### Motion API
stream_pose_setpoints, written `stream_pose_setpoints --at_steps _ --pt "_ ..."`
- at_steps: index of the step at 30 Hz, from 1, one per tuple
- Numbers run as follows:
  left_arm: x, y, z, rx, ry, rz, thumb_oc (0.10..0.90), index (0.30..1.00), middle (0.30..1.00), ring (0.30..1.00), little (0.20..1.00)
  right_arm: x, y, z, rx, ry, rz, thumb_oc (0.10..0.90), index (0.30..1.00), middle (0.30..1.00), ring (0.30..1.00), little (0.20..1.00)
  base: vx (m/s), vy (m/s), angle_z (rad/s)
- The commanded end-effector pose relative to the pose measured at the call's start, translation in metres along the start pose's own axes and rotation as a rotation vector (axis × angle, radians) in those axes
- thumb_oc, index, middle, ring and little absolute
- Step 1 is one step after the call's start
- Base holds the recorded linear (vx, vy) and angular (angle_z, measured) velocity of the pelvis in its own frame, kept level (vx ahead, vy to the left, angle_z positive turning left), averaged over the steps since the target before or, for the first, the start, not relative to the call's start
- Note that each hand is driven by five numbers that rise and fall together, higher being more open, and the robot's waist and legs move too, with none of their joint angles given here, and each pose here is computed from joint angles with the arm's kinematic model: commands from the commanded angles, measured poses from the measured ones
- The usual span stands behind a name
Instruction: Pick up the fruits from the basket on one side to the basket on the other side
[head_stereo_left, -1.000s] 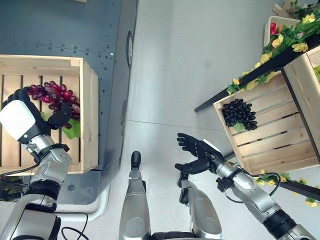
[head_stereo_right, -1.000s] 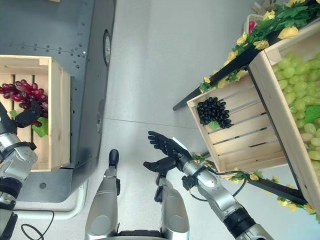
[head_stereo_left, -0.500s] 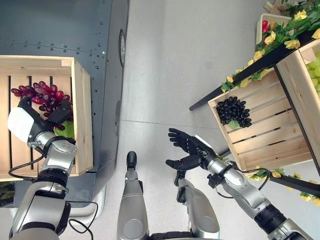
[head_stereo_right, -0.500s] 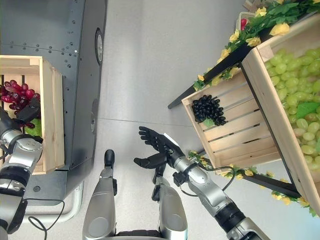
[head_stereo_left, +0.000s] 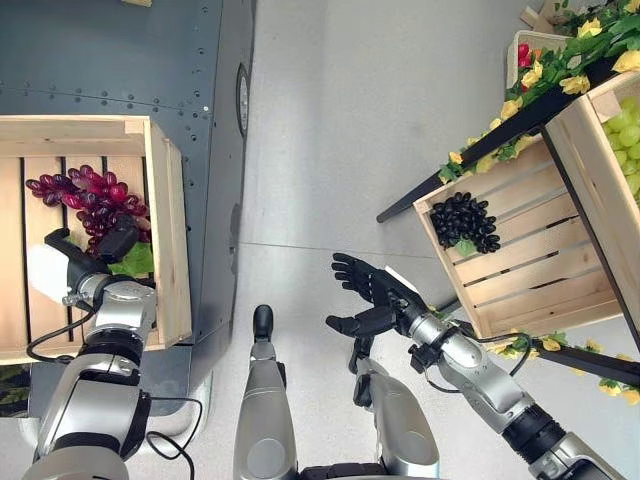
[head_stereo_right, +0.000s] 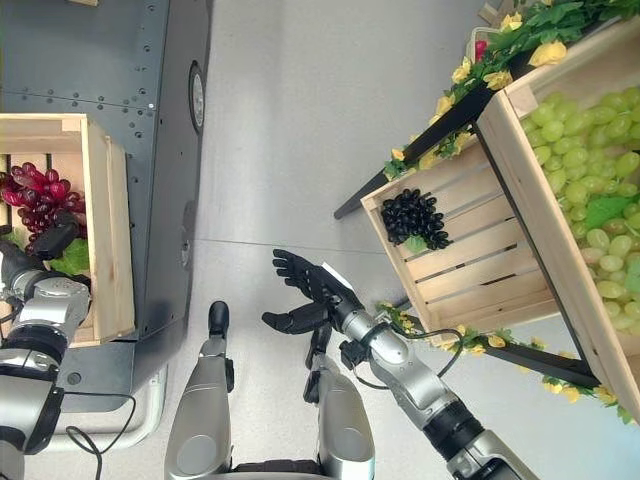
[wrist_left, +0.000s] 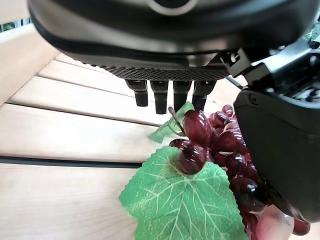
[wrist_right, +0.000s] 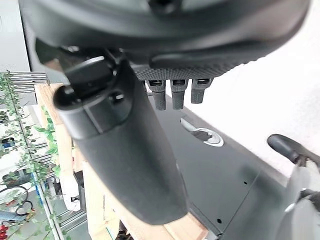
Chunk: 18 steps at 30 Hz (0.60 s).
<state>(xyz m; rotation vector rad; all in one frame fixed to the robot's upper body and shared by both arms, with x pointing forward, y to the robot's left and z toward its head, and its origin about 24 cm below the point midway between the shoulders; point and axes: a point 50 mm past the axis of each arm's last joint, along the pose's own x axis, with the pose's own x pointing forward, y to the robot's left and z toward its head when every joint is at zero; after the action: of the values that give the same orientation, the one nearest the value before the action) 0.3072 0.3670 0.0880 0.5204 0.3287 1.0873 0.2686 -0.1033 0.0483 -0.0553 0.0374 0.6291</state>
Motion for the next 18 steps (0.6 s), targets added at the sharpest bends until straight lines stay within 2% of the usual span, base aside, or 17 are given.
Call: stream_pose_setpoints --at_steps 1,10,18 --pt "-0.025 -0.036 -0.009 0.049 0.057 -0.098 0.8 0.9 0.9 0.9 0.9 0.007 0.003 0.029 -0.004 -0.142 0.012 0.8 0.9 0.9 0.9 0.9 0.0 0.0 0.0" --pt "-0.029 -0.041 0.017 0.158 -0.155 -0.122 0.8 0.9 0.9 0.9 0.9 0.007 -0.007 0.029 -0.013 -0.14 -0.015 0.8 0.9 0.9 0.9 0.9 0.0 0.01 0.0" --pt "-0.032 -0.046 0.035 0.259 -0.262 -0.15 0.8 0.9 0.9 0.9 0.9 0.008 -0.013 0.032 -0.016 -0.138 -0.044 0.8 0.9 0.9 0.9 0.9 0.0 0.038 -0.03"
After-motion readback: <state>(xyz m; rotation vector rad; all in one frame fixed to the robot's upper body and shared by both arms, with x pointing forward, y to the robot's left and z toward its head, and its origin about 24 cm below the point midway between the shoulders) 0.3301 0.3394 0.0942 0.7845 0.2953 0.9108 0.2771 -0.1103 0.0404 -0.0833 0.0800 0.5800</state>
